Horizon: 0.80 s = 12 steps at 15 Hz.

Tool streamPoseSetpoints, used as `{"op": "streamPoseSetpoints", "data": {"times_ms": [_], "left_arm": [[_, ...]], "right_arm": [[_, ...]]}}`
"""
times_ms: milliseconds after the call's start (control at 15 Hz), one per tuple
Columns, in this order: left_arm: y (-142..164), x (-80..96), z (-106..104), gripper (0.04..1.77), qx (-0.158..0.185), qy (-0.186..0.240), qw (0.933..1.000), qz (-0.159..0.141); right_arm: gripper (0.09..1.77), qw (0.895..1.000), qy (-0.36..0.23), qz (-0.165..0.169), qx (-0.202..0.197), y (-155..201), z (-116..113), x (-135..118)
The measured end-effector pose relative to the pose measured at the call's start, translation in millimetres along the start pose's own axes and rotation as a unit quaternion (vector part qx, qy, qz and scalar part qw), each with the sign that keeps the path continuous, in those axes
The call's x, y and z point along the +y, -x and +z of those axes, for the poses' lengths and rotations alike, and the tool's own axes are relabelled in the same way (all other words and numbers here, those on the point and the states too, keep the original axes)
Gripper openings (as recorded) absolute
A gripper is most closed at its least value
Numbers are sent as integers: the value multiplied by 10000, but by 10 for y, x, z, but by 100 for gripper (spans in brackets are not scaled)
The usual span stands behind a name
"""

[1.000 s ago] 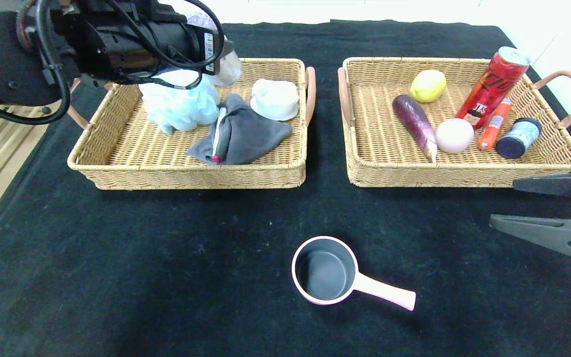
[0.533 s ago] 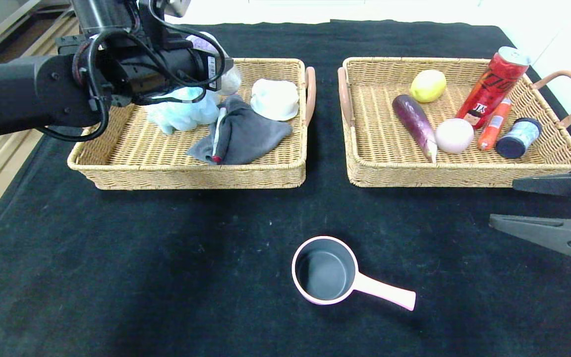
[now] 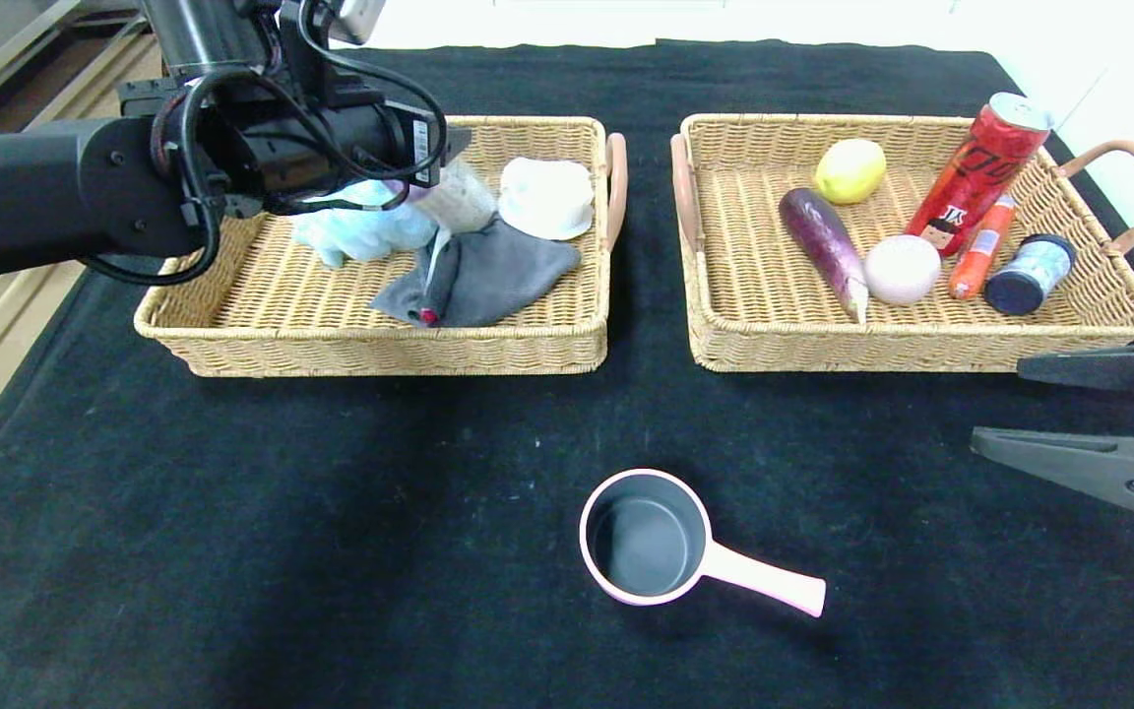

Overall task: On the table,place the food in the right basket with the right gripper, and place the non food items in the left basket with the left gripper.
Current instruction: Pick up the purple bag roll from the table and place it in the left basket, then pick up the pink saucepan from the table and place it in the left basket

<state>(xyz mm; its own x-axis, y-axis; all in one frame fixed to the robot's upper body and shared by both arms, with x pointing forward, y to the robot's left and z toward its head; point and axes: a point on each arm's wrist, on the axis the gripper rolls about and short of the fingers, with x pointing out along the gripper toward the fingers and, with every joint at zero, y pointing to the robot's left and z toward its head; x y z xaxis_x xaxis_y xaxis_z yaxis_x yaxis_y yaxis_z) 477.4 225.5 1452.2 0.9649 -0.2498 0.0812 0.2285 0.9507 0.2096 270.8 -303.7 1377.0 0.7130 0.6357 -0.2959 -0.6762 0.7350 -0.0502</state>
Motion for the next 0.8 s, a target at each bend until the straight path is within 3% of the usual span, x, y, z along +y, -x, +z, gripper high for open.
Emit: {"op": "streamPoseSetpoints", "data": {"times_ms": [333,800], "left_arm": [[3,-1,-2,147,36,-1,10000,-9],[23,4,16,161,41,16,10000,42]], "right_arm": [[171,10000,2,-1,-3,3,1,2],[171,10000,5,-2,-8,6,2,4]]}}
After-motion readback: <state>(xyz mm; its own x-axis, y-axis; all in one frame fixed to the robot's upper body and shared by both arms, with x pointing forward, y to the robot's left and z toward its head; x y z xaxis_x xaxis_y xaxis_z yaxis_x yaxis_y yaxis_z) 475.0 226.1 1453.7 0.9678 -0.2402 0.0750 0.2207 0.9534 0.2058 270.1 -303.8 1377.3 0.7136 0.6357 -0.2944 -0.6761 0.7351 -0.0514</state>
